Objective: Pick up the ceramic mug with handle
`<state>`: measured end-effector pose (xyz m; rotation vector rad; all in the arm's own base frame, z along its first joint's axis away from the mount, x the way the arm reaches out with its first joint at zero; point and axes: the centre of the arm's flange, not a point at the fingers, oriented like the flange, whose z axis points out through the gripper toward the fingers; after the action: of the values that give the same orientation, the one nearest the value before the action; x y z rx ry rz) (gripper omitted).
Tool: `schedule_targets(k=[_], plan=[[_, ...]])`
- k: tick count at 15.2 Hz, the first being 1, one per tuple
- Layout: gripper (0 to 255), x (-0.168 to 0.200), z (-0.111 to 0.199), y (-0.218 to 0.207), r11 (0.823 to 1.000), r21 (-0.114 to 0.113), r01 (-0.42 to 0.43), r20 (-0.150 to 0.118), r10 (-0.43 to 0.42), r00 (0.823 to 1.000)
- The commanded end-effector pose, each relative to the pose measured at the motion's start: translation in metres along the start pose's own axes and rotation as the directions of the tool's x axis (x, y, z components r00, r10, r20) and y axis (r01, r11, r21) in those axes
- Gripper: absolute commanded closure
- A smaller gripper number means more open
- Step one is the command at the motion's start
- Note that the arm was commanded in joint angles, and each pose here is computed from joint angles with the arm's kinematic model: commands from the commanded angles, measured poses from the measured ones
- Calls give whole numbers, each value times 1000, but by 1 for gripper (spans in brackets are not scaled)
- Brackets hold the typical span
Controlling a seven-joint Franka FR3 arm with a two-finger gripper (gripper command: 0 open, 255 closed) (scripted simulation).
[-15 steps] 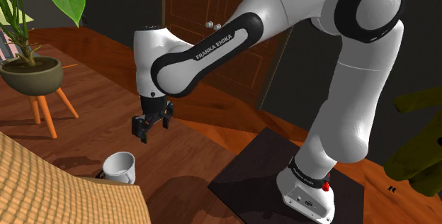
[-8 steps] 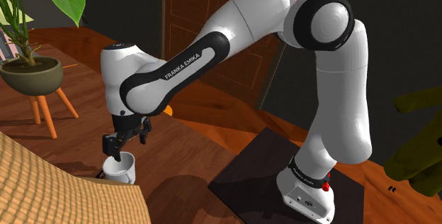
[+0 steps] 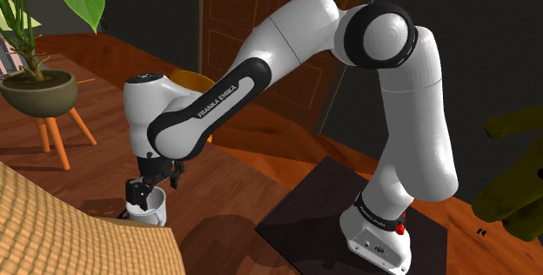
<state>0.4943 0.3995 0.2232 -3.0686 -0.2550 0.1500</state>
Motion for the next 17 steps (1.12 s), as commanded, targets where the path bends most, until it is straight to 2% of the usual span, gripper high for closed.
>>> schedule_targets(k=[1,2,11,17], plan=[[0,0,3,1,1000,0,0,-1,0,1000],[255,1,3,1,1000,0,0,-1,0,1000],[255,0,3,1,1000,0,0,-1,0,1000],[255,-2,-29,-1,1000,0,0,-1,0,1000]])
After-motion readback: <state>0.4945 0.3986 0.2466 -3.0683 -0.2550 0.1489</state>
